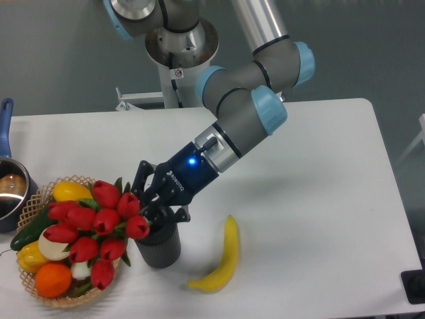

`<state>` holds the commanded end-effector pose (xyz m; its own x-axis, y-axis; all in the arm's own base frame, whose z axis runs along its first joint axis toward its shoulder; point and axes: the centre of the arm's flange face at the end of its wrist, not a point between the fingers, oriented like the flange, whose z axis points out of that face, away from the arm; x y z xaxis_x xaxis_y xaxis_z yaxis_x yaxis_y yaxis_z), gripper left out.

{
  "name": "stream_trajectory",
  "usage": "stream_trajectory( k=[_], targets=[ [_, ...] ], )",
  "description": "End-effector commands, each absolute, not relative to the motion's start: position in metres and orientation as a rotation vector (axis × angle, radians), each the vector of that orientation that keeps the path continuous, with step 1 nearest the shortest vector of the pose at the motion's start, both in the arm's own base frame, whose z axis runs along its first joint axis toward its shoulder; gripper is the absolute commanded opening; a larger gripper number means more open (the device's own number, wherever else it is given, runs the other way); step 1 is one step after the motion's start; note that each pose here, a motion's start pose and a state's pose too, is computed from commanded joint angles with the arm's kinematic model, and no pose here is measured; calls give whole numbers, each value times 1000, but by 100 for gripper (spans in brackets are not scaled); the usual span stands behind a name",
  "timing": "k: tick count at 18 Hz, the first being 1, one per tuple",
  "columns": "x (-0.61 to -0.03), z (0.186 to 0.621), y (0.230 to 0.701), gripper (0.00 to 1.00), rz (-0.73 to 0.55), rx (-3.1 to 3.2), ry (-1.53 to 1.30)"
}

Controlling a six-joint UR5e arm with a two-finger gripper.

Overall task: Insert the flowers into the vase
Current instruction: 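Lower the tulip stems down into the black vase opening, then open the gripper to release the tulips and pull away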

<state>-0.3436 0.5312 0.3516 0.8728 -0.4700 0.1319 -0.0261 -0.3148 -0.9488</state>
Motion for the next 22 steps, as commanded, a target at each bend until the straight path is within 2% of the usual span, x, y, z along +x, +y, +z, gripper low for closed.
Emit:
stream_trajectory(
  k=[3, 6, 10, 13, 14, 16, 18, 21, 22],
  targets=[
    [-345, 342, 524, 20, -469, -1840, 365],
    [-349, 339, 519, 24, -465, -1841, 354],
    [-355, 337, 516, 38, -461, -1832, 348],
    [-358, 329, 517, 55, -463, -1831, 352],
    [-357, 328, 516, 57, -462, -1831, 353],
    [-357, 323, 514, 67, -469, -1836, 344],
    [-356, 320, 511, 68, -474, -1839, 336],
    [-355, 315, 506, 83, -481, -1845, 321],
    [-356, 313, 504, 92, -475, -1847, 321]
  ],
)
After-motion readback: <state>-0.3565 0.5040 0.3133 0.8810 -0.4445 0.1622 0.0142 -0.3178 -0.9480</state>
